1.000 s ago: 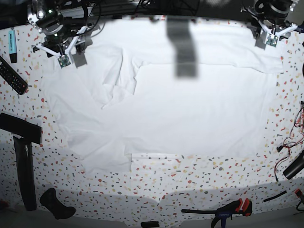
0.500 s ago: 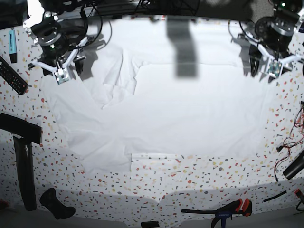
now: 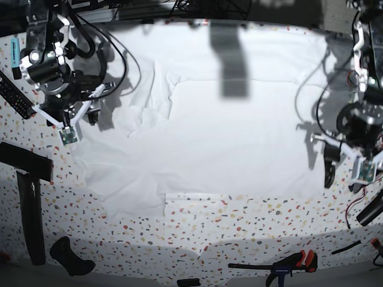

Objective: Fold the T-shirt properly
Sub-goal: 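Move the left gripper to the shirt's side edge and grasp it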

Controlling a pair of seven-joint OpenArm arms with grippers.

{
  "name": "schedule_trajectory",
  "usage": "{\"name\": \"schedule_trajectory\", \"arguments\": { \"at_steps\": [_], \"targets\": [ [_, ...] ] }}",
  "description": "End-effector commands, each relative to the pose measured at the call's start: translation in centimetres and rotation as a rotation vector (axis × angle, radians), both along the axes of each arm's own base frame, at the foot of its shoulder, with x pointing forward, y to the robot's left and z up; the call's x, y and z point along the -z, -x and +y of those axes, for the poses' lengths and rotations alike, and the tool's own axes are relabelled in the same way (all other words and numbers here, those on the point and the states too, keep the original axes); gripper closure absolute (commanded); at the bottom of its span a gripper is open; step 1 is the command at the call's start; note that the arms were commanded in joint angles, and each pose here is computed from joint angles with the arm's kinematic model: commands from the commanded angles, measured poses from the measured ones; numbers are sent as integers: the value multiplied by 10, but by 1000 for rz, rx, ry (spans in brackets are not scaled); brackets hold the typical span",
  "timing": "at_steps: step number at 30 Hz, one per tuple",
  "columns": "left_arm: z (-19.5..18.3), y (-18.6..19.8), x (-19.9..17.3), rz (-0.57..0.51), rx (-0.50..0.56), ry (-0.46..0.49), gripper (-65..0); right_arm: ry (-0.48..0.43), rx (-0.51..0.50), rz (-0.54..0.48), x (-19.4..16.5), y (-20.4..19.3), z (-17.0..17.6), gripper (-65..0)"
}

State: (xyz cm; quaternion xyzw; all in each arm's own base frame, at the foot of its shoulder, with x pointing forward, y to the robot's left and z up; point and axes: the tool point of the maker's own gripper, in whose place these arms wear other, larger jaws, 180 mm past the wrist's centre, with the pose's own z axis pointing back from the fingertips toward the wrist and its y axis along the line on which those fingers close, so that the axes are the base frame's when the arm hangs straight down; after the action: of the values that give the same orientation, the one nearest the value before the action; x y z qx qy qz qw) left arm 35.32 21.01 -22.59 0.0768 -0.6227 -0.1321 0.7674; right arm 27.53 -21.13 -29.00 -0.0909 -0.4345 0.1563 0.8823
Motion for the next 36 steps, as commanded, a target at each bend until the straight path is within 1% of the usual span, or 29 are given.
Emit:
{"name": "schedule_trajectory", "arguments": {
  "at_steps": [1, 3, 4, 7, 10, 12, 15, 17, 20, 22, 26, 27, 31, 33, 36],
  "targets": [
    [3, -11, -12, -38, 10, 9, -385, 7, -9, -46, -12, -4, 0, -287],
    [9, -28, -2, -10, 16, 37, -385, 5, -12, -53, -13, -5, 0, -316],
    [14, -37, 3, 5, 10, 56, -385, 4, -14, -57, -14, -5, 1, -320],
    [26, -68, 16, 56, 11, 127, -385, 2, -17, -68, -15, -7, 1, -319],
    [31, -99, 30, 154, 44, 221, -385, 2, -17, -67, -15, -6, 1, -319],
    [35, -119, 34, 197, 62, 276, -385, 2, -16, -65, -15, -6, 1, -319],
    [47, -145, 45, 258, 44, 353, -385, 5, -11, -51, -13, -5, 0, -319],
    [53, -156, 61, 313, 26, 416, -385, 7, -8, -42, -11, -4, 0, -319],
    [57, -161, 91, 388, -9, 526, -385, 7, -8, -40, -11, -4, -1, -319],
    [62, -160, 112, 411, -52, 566, -385, 7, -8, -40, -11, -4, 0, -319],
    [83, -148, 148, 362, -191, 594, -385, 10, -3, -25, -9, -2, -1, -319],
    [84, -144, 153, 355, -205, 604, -385, 12, -1, -17, -8, -1, -2, -319],
    [78, -139, 162, 370, -198, 609, -385, 13, 2, -9, -7, 0, -3, -319],
    [70, -139, 163, 386, -171, 619, -385, 13, 2, -9, -7, 0, -3, -319],
    [51, -136, 172, 439, -135, 632, -385, 14, 3, -8, -6, 0, -3, -319]
  ]
}}
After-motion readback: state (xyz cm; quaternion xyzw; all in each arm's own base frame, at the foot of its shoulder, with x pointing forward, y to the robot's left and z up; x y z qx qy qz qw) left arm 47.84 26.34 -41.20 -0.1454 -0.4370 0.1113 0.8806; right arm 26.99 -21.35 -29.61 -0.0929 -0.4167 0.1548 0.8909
